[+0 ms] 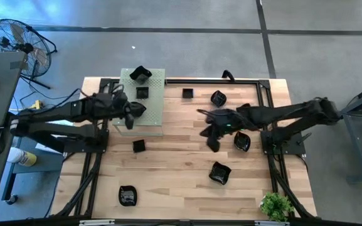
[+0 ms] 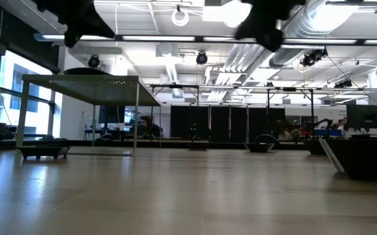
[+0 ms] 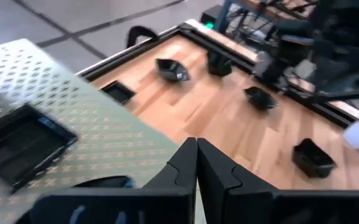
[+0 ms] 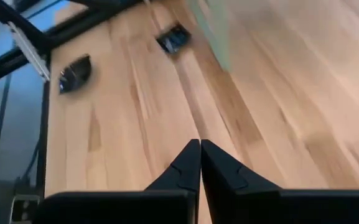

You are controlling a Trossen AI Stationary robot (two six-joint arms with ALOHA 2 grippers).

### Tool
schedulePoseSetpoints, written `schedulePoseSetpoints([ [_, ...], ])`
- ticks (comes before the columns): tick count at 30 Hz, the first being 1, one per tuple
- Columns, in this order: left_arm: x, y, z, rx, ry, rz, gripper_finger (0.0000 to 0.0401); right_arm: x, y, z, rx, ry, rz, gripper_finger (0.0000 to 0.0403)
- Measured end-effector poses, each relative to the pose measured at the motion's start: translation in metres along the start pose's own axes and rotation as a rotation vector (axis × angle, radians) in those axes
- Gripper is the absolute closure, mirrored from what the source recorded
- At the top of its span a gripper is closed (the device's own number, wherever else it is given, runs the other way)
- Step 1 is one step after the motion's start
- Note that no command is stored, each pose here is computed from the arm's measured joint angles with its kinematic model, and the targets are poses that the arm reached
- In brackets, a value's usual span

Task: Pick & Place Mini shaped plates
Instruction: Stack the leaf-shaped plate on the other leaf-shaped plate on the shelf

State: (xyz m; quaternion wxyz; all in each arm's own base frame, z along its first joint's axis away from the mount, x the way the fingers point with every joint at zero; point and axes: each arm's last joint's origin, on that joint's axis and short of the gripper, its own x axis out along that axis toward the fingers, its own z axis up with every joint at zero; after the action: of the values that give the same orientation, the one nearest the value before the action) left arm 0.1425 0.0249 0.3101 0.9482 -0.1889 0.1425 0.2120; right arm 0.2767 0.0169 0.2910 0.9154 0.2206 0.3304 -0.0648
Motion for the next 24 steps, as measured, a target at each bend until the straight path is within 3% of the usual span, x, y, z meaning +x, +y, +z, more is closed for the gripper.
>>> schedulePoseSetpoints([
  [6,-0.005,-0.017,-0.006,0.065,-0.003,-0.068,0.0399,-0.03,-0.028,-0.047,0.167,0.008,-0.055,0.0401],
  [15,-0.008,-0.033,-0.015,0.116,0.039,-0.155,0.0399,-0.031,-0.064,-0.11,0.392,0.079,-0.16,0.0387],
  [20,-0.003,-0.041,-0.021,0.139,0.075,-0.176,0.0399,-0.026,-0.07,-0.12,0.457,0.106,-0.193,0.0373],
  [24,0.001,-0.045,-0.022,0.143,0.079,-0.182,0.0399,-0.029,-0.08,-0.106,0.554,0.003,-0.267,0.0349],
])
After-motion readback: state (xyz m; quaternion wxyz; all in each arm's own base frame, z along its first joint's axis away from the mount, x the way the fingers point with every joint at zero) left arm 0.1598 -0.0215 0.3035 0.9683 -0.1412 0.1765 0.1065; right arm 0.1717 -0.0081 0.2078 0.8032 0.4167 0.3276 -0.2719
